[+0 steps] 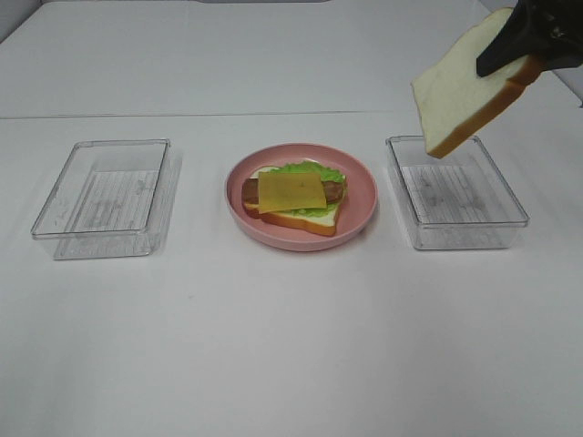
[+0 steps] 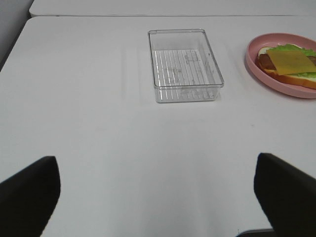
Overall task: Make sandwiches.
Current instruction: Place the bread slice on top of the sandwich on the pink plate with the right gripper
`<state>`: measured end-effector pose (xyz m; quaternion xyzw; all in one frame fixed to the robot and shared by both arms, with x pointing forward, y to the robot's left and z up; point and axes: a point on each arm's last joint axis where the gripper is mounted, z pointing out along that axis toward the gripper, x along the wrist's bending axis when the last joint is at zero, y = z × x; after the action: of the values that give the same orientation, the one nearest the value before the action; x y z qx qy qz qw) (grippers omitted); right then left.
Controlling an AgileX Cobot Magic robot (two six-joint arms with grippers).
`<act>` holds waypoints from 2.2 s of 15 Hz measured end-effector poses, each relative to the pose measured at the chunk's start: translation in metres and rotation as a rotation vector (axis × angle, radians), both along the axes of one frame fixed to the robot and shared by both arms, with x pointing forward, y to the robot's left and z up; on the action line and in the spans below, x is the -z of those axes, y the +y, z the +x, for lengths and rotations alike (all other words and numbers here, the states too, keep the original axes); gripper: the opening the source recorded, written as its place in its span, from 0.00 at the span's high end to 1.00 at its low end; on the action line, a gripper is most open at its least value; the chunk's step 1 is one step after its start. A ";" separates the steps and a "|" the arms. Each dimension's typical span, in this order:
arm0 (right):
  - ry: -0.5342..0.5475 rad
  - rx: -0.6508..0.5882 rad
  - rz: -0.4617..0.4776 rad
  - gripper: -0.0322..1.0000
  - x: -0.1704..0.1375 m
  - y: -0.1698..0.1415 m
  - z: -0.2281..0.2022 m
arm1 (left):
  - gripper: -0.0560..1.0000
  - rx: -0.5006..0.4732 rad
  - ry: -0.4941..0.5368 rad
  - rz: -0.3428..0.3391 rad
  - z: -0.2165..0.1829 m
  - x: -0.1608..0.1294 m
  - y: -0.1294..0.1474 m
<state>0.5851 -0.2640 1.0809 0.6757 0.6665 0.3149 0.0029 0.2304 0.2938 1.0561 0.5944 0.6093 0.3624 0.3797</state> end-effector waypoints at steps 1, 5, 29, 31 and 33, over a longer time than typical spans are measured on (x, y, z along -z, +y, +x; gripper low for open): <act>-0.011 -0.023 0.037 0.74 0.000 0.004 0.000 | 0.01 0.000 0.000 0.000 0.000 0.000 0.000; -0.012 -0.069 0.246 0.74 0.015 0.021 0.017 | 0.01 0.000 0.000 0.000 0.000 0.000 0.000; 0.243 -0.068 0.333 0.74 0.168 0.139 0.094 | 0.01 0.000 0.000 0.000 0.000 0.000 0.000; 0.261 -0.057 0.306 0.74 0.170 0.138 0.094 | 0.01 0.000 0.000 0.000 0.000 0.000 0.000; 0.265 -0.053 0.304 0.74 0.170 0.137 0.093 | 0.01 0.000 0.000 0.000 0.000 0.000 0.000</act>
<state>0.6786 -0.1266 0.9106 0.6863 0.6232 0.3202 -0.1952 0.2304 0.2938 1.0561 0.5944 0.6093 0.3624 0.3797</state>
